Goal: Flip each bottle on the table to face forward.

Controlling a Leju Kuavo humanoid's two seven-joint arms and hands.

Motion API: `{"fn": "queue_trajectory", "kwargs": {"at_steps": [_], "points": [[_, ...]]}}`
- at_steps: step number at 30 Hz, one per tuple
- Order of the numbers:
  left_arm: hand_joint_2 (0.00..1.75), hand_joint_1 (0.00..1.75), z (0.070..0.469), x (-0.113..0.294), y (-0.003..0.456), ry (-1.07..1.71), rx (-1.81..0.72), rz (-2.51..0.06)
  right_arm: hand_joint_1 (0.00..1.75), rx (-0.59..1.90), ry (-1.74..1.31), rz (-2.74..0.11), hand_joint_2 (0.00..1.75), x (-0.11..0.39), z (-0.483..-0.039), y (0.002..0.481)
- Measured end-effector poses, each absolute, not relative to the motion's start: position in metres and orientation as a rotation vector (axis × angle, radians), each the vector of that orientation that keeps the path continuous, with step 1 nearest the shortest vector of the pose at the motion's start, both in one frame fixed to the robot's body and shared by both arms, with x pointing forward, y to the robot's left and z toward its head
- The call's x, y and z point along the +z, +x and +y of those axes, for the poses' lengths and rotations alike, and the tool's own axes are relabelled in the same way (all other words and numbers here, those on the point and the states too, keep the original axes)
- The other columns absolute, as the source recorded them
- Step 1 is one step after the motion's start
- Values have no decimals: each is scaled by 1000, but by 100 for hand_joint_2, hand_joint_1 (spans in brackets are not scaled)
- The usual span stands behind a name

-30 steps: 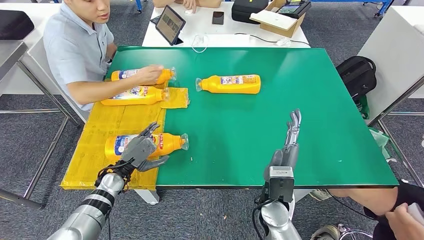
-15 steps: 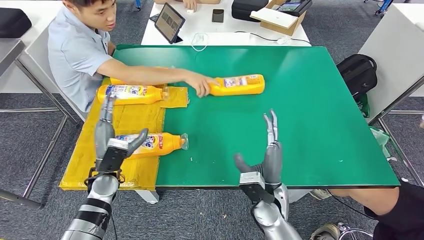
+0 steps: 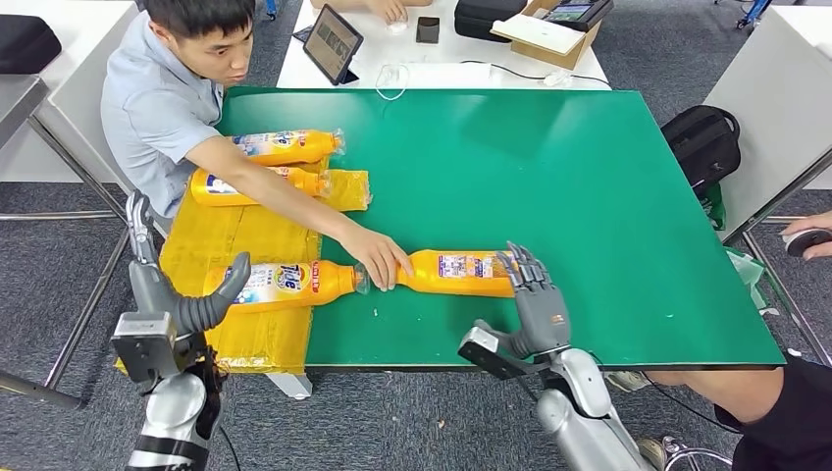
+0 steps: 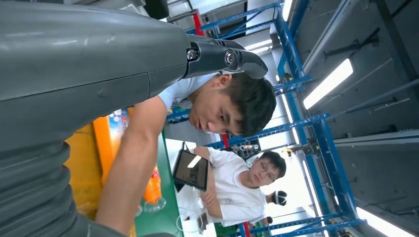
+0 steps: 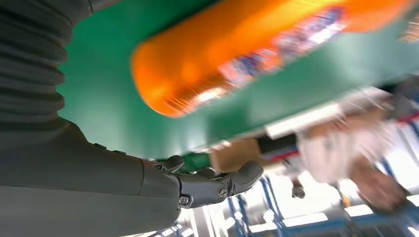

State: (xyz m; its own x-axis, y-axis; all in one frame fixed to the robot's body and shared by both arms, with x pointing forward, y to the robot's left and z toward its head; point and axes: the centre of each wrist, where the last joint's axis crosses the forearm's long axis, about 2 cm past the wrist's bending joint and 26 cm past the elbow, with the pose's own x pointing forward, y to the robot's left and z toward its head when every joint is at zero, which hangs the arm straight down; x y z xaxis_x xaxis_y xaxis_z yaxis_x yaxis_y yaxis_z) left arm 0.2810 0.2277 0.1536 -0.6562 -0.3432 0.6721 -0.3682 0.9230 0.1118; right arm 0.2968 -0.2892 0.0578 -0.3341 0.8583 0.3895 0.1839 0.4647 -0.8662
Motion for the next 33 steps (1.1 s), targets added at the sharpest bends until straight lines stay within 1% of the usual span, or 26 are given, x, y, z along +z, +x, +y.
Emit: {"fn": "queue_trajectory", "kwargs": {"at_steps": [4,9,17,22,26,33], "points": [[175,0,223,156,271,497,37,-2352,0,965,-873,-1717,175,50,-299,298],[175,0,216,161,271,489,24,-2372,0,992,-853,-1685,175,48,-297,309],[175,0,205,170,282,433,16,-2393,0,1029,-820,-1739,175,66,-270,346],[175,0,200,171,290,390,11,-2383,0,1079,-827,-1726,175,81,-254,366],[175,0,199,169,292,351,9,-2335,0,1128,-791,-1624,175,85,-245,375],[175,0,201,162,289,342,-24,-2272,0,1208,-725,-1426,175,79,-239,376]]}}
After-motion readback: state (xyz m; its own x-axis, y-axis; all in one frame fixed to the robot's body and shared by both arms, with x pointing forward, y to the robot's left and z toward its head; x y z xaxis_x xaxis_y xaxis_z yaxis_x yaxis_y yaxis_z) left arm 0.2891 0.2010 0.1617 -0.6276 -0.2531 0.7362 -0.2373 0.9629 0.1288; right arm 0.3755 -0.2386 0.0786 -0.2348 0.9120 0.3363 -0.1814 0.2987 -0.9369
